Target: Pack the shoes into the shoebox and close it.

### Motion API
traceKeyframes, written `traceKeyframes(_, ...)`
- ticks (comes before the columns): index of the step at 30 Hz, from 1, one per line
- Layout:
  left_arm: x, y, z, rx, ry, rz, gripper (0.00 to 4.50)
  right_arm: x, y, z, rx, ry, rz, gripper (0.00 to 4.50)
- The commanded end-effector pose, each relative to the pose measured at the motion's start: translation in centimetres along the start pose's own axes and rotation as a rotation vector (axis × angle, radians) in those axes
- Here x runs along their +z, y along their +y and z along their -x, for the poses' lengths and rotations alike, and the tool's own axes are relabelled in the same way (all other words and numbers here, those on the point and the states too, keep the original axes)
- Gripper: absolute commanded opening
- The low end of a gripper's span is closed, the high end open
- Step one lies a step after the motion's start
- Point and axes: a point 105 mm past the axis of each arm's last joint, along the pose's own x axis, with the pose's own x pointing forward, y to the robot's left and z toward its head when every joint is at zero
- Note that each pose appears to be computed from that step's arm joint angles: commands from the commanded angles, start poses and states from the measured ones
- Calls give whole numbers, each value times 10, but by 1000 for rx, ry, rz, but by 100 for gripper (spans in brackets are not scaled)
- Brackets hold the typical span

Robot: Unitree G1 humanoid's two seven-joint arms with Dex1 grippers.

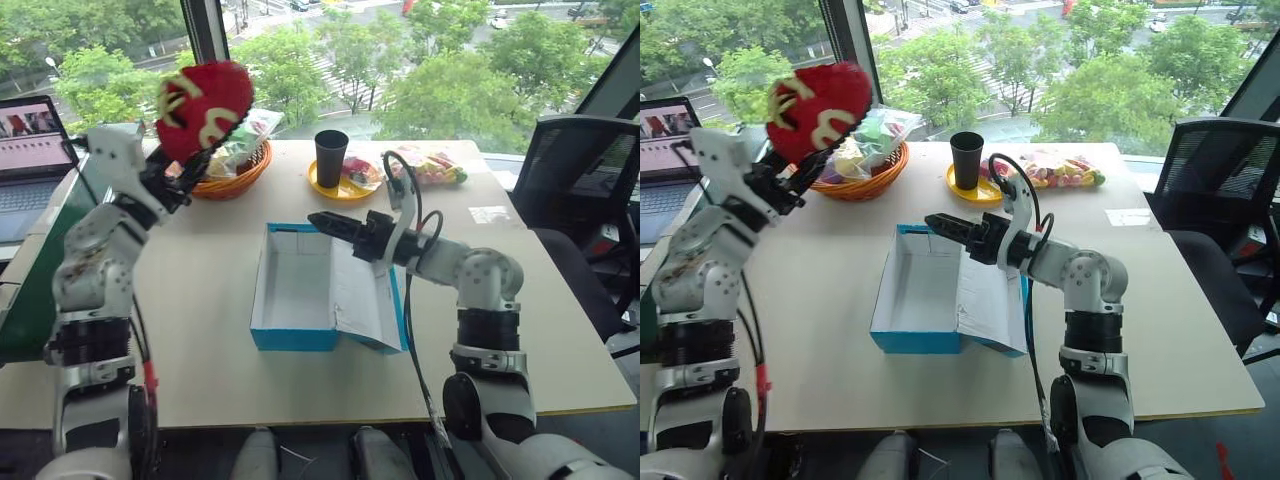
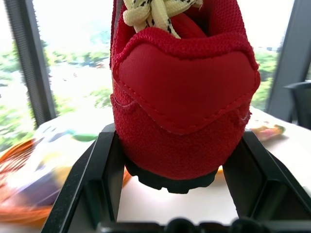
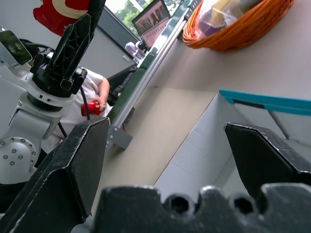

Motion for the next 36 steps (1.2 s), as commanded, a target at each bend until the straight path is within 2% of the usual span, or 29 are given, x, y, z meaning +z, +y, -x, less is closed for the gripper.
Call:
traceKeyframes(1, 39, -30, -13, -68, -118, -17, 242, 10, 10, 2, 41, -53, -14, 450)
traceKeyframes(5, 42, -64, -23, -144, -131, 16, 242, 58, 20, 9, 63, -284, -28, 450)
traceKeyframes(10, 26, -101, -19, -230, -104, 100, 242, 89, 25, 14, 28, -388, 12, 450)
traceKeyframes(13, 16, -108, -15, -235, -83, 126, 242, 105, 32, 19, 46, -434, 18, 450)
traceKeyframes(17, 11, -117, -13, -254, -63, 133, 242, 116, 42, 20, 74, -448, 29, 450)
traceKeyframes(22, 8, -130, -14, -286, -51, 137, 242, 113, 48, 13, 89, -425, 32, 450)
traceKeyframes(25, 8, -131, -13, -282, -52, 144, 242, 110, 47, 11, 89, -424, 23, 381)
traceKeyframes(28, 6, -135, -10, -294, -35, 161, 242, 110, 43, 10, 60, -431, 24, 272)
traceKeyframes(30, 6, -135, -7, -294, -37, 186, 339, 111, 43, 10, 43, -436, 31, 212)
traceKeyframes(31, 8, -134, -6, -296, -42, 199, 361, 111, 42, 10, 38, -438, 34, 176)
traceKeyframes(32, 9, -133, -4, -297, -45, 203, 413, 113, 43, 10, 33, -442, 36, 134)
traceKeyframes(34, 11, -130, -1, -296, -45, 197, 450, 115, 42, 10, 19, -451, 41, 84)
traceKeyframes(36, 10, -122, 6, -294, -24, 156, 450, 117, 41, 8, -3, -437, 63, 43)
